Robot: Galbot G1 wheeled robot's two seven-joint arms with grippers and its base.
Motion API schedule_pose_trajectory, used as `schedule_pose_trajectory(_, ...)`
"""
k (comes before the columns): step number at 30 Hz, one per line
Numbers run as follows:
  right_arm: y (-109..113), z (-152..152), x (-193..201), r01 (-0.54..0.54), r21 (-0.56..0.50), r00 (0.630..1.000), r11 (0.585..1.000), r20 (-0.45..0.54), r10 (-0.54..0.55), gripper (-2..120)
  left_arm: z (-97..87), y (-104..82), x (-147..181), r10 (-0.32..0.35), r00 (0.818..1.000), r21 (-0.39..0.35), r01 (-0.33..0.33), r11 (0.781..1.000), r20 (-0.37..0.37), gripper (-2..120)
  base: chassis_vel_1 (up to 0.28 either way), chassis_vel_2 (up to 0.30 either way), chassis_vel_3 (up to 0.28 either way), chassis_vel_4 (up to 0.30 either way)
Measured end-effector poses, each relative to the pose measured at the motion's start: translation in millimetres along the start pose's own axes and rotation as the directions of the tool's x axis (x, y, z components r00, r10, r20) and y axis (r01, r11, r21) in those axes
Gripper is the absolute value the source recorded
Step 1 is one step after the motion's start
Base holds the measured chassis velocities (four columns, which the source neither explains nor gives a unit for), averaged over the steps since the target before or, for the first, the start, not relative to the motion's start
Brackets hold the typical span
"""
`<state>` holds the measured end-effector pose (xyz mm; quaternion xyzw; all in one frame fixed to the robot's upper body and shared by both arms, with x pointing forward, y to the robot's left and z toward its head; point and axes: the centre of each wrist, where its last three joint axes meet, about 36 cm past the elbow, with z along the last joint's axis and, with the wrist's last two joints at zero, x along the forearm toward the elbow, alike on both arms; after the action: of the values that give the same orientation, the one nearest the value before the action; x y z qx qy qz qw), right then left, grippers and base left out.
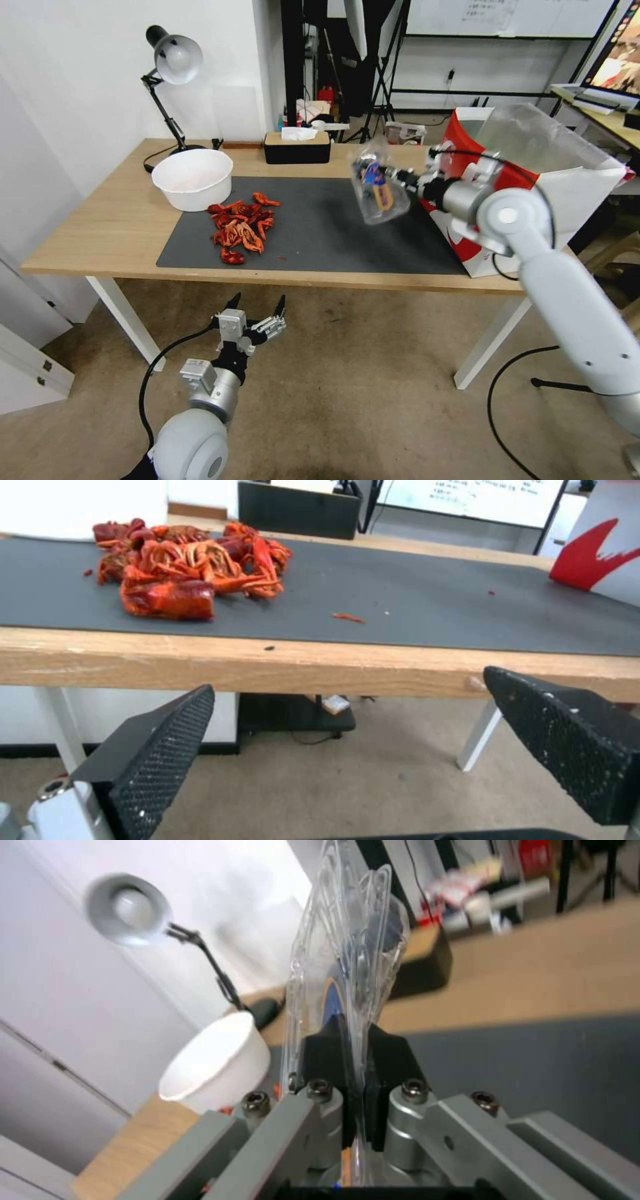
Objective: Close the takeout container lid, then place the container into the takeout bag.
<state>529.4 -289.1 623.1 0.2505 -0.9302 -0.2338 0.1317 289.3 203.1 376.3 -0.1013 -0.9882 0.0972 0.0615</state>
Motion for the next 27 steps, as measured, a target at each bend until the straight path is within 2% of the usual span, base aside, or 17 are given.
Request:
schedule_pose_trajectory(4,12,-12,17,0.016,0.050,0.998,0.999,0.065,-0.020,0,0.4,-0.6,0,-0.002,1.000,0.005,0.002,1.000,0.002,100,0.000,0.000,0.000,0.000)
schedule_pose_trajectory(6,20,-25,33,-0.011,0.082,0.991,0.997,0.132,0.000,0,1.6,-2.2,1,-0.007,1.000,0.018,0.007,1.000,0.000,100,0.000,0.000,0.000,0.000)
schedule_pose_trajectory(7,20,-25,33,-0.011,0.082,0.991,0.997,0.132,0.000,0,1.6,-2.2,1,-0.007,1.000,0.018,0.007,1.000,0.000,100,0.000,0.000,0.000,0.000)
schedule_pose_trajectory(10,21,-41,56,-0.085,0.118,0.966,0.989,0.255,0.052,0,3.9,-3.2,2,-0.011,1.000,0.026,0.011,1.000,0.001,100,0.000,0.000,0.000,0.000)
schedule_pose_trajectory(12,21,-43,58,-0.097,0.119,0.960,0.988,0.274,0.061,0,4.2,-3.1,2,-0.011,1.000,0.026,0.011,1.000,0.002,100,0.000,0.000,0.000,0.000)
schedule_pose_trajectory(13,20,-47,63,-0.138,0.129,0.941,0.982,0.325,0.090,0,4.9,-3.1,2,-0.012,1.000,0.027,0.012,1.000,0.003,100,0.000,0.000,0.000,0.000)
schedule_pose_trajectory(14,20,-47,63,-0.138,0.129,0.941,0.982,0.325,0.090,0,4.9,-3.1,2,-0.012,1.000,0.027,0.012,1.000,0.003,100,0.000,0.000,0.000,0.000)
schedule_pose_trajectory(15,19,-51,66,-0.170,0.136,0.925,0.976,0.365,0.111,0,5.5,-3.2,2,-0.012,1.000,0.028,0.012,1.000,0.004,100,0.000,0.000,0.000,0.000)
schedule_pose_trajectory(17,15,-57,70,-0.235,0.143,0.893,0.961,0.423,0.155,0,6.1,-3.4,2,-0.013,1.000,0.030,0.013,0.999,0.005,100,0.000,0.000,0.000,0.000)
schedule_pose_trajectory(18,15,-57,70,-0.235,0.143,0.893,0.961,0.423,0.155,0,6.1,-3.4,2,-0.013,1.000,0.030,0.013,0.999,0.005,100,0.000,0.000,0.000,0.000)
schedule_pose_trajectory(20,3,-66,71,-0.331,0.184,0.844,0.926,0.496,0.203,0,7.4,-3.6,2,-0.014,1.000,0.032,0.014,0.999,0.004,100,0.000,0.000,0.000,0.000)
schedule_pose_trajectory(21,-5,-70,72,-0.358,0.202,0.832,0.911,0.513,0.213,0,8.1,-3.8,2,-0.014,1.000,0.032,0.013,0.999,0.003,100,0.000,0.000,0.000,0.000)
schedule_pose_trajectory(26,-21,-72,71,-0.400,0.223,0.811,0.889,0.538,0.230,0,9.7,-4.7,1,-0.014,1.000,0.035,0.014,0.999,0.003,100,0.000,0.000,0.000,0.000)
schedule_pose_trajectory(27,-29,-70,71,-0.420,0.234,0.806,0.877,0.541,0.242,0,10.8,-5.6,0,-0.015,1.000,0.038,0.015,0.999,0.002,100,0.000,0.000,0.000,0.000)
